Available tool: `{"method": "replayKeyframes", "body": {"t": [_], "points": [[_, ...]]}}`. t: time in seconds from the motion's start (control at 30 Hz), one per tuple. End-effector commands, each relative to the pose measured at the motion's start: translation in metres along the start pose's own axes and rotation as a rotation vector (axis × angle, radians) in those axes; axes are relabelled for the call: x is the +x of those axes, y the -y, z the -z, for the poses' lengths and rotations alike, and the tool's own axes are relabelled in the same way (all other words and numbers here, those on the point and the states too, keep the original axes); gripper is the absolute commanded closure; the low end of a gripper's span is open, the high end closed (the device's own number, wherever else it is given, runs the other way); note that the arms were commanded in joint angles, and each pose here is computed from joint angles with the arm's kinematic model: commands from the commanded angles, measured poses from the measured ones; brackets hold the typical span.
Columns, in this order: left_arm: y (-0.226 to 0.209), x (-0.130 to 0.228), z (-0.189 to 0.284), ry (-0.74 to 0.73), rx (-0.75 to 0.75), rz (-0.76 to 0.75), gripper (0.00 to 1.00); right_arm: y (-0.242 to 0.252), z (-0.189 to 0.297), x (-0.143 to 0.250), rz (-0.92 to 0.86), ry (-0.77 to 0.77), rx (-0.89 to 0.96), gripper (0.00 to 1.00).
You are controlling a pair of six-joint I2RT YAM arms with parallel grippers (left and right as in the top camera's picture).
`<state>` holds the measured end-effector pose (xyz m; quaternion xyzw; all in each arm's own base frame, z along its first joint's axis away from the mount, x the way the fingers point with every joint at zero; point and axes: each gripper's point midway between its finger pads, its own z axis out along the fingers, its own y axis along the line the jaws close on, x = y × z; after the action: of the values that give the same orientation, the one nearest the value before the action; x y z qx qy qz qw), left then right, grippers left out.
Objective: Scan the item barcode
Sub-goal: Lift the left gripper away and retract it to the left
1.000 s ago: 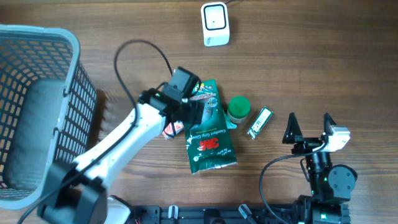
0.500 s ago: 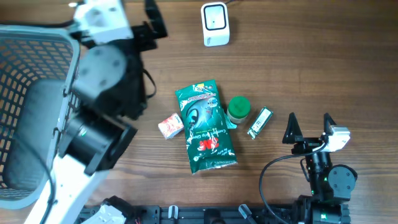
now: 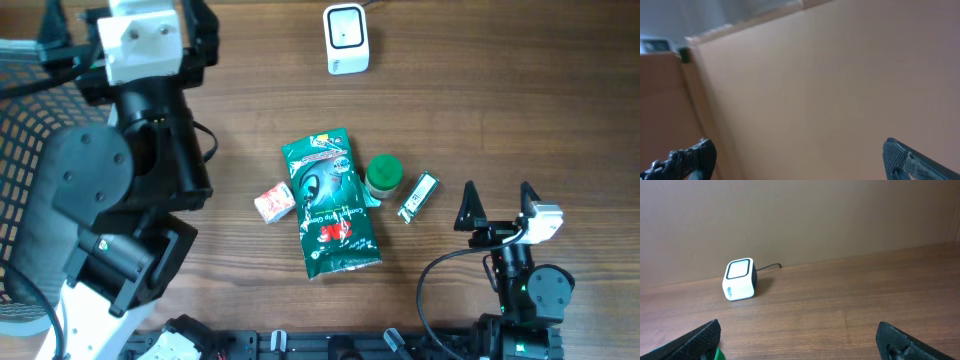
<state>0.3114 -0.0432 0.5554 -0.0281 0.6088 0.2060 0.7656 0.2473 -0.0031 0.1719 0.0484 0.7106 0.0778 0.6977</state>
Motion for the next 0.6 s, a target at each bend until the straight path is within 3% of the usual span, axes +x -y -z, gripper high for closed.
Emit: {"method": "replayKeyframes", "body": {"t": [0.0,0.13,0.37,0.57], "points": [[-0.027,-0.007,0.01,-0.008,-0.071,-0.09,0.0,0.0,0.0,-0.002,0.019,0.008,0.001,0.0],[-0.042,-0.007,0.028,-0.012,-0.017,-0.096,0.0,0.0,0.0,-0.002,0.019,0.009,0.0,0.0],[-0.063,-0.014,0.082,0.048,0.215,0.085,0.0,0.0,0.0,-0.002,0.019,0.009,0.0,0.0],[-0.102,-0.027,0.129,0.138,0.269,0.222,0.0,0.0,0.0,-0.002,0.019,0.009,0.0,0.01]]}}
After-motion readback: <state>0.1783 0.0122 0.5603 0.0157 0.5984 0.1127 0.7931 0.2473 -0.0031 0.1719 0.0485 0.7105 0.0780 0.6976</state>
